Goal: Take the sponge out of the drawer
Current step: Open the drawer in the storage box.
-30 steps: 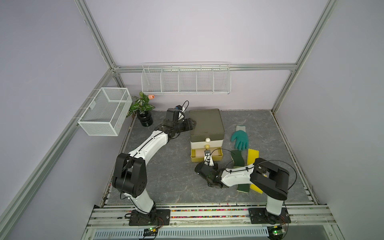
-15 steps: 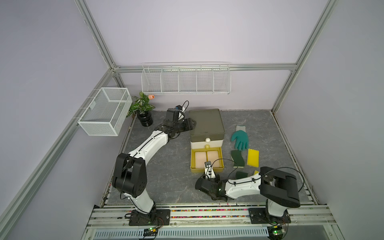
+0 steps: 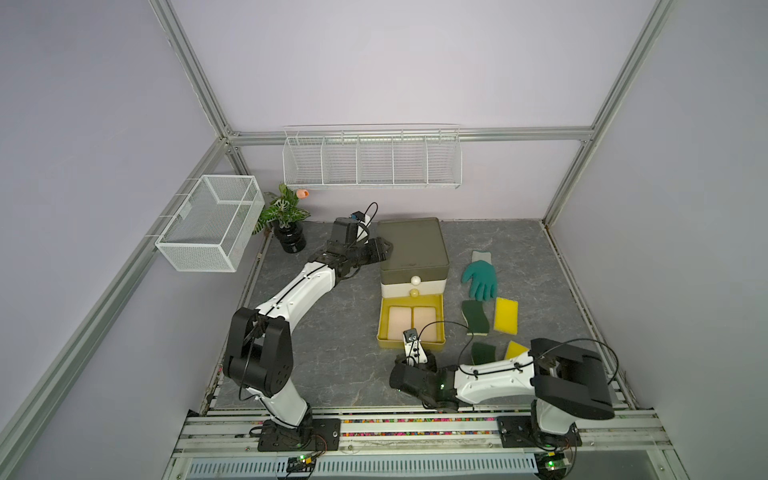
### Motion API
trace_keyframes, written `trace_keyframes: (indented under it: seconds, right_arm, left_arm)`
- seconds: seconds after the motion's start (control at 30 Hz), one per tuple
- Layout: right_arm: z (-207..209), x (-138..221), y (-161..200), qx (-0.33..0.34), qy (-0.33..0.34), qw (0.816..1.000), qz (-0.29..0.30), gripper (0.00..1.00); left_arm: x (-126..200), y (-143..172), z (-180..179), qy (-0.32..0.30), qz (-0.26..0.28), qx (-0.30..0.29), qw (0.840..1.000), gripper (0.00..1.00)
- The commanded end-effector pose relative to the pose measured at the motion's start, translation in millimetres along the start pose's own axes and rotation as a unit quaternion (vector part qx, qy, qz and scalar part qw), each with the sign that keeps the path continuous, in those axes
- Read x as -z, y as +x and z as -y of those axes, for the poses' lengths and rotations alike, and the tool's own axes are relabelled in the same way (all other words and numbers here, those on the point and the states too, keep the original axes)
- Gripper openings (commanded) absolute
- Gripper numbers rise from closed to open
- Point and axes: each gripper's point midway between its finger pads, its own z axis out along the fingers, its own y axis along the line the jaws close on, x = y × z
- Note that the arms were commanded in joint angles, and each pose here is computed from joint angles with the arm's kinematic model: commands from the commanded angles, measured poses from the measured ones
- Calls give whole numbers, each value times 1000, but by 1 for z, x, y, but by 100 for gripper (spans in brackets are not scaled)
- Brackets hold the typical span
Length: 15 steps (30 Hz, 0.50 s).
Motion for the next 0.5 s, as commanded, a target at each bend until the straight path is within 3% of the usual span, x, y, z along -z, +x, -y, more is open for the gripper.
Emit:
trace_keyframes:
  seconds: [0.0,0.27,0.47]
  right_arm:
    - [3,14,1,11,-12,1000,-4,69]
    - [21,42,-9,2,-19,1000,2,85]
    - [38,73,-35,6,-24,999,26,93]
  left_arm:
    - [2,44,-12,-24,-68,8,997,61]
    - [21,36,-1,-18,-50,2,999,61]
    - [59,26,15,-21,-21,-10,1000,63]
